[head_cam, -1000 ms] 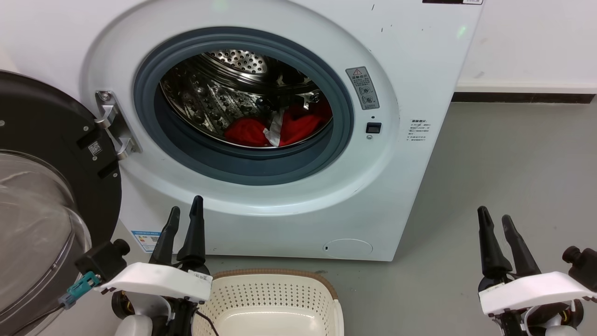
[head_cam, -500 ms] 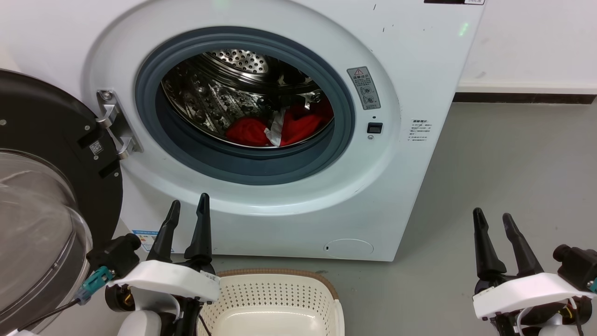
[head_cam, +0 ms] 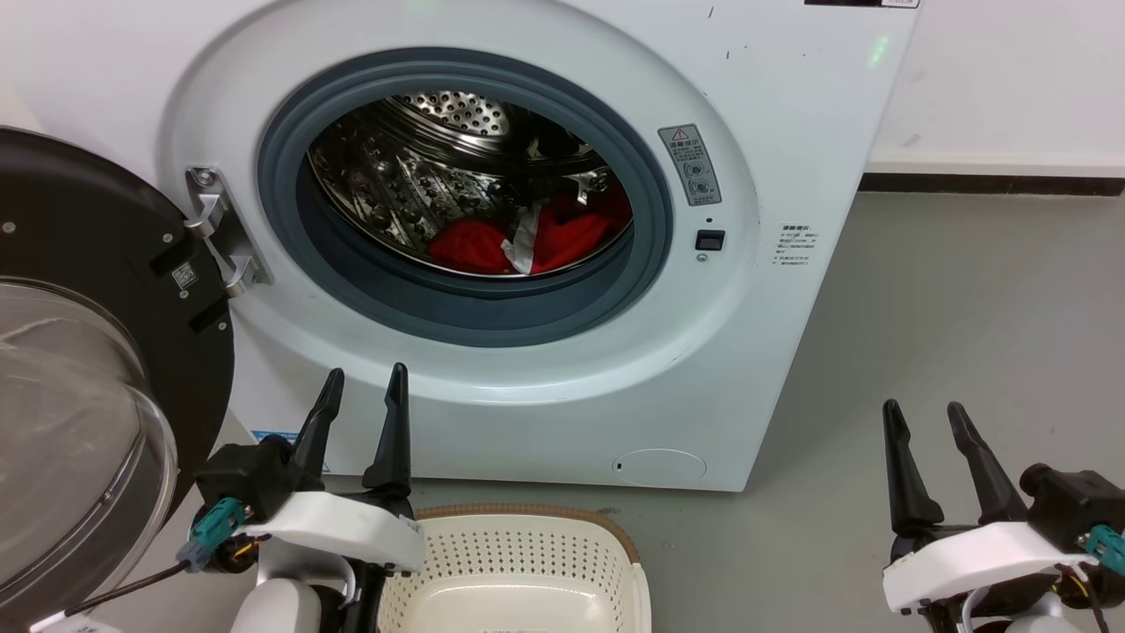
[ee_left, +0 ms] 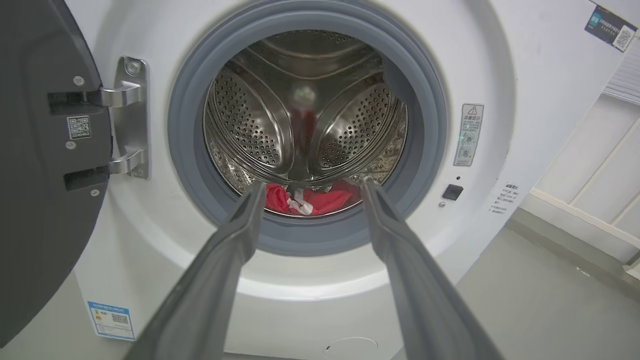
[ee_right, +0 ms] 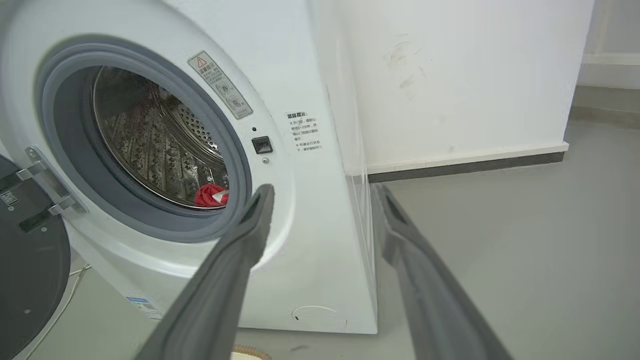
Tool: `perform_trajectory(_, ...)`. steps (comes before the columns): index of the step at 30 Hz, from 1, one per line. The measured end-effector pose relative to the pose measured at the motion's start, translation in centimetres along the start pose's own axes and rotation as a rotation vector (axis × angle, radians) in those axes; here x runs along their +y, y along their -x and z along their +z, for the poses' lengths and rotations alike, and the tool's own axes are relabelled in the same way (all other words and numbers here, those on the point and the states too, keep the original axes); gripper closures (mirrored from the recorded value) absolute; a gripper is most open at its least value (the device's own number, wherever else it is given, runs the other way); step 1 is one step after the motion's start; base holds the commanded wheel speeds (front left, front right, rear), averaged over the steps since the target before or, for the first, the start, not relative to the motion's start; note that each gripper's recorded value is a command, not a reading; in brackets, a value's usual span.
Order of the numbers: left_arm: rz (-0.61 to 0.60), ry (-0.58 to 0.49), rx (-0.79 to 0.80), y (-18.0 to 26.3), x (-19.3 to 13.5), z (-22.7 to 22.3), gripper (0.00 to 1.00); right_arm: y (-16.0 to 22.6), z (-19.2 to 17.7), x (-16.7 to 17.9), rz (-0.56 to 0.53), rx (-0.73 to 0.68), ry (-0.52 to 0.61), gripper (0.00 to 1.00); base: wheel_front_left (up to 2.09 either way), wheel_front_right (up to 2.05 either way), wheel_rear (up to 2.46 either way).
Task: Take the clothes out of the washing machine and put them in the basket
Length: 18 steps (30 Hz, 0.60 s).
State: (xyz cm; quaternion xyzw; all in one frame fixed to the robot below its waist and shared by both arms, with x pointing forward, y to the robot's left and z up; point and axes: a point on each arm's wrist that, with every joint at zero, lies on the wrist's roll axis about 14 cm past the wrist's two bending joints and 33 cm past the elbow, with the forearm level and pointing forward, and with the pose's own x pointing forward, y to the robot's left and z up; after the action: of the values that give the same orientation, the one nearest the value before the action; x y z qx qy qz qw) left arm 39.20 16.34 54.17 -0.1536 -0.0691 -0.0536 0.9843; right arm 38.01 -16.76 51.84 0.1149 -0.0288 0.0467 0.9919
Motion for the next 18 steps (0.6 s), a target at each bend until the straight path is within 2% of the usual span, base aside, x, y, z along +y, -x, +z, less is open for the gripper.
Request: perform_trajectory(18, -0.021, -0.179, -0.005, -0.15, -0.03, -0.16, 0.0, -0.11, -0.45, 0.05, 0.019, 0.019, 0.174, 0.0, 0.0, 0.0, 0.0)
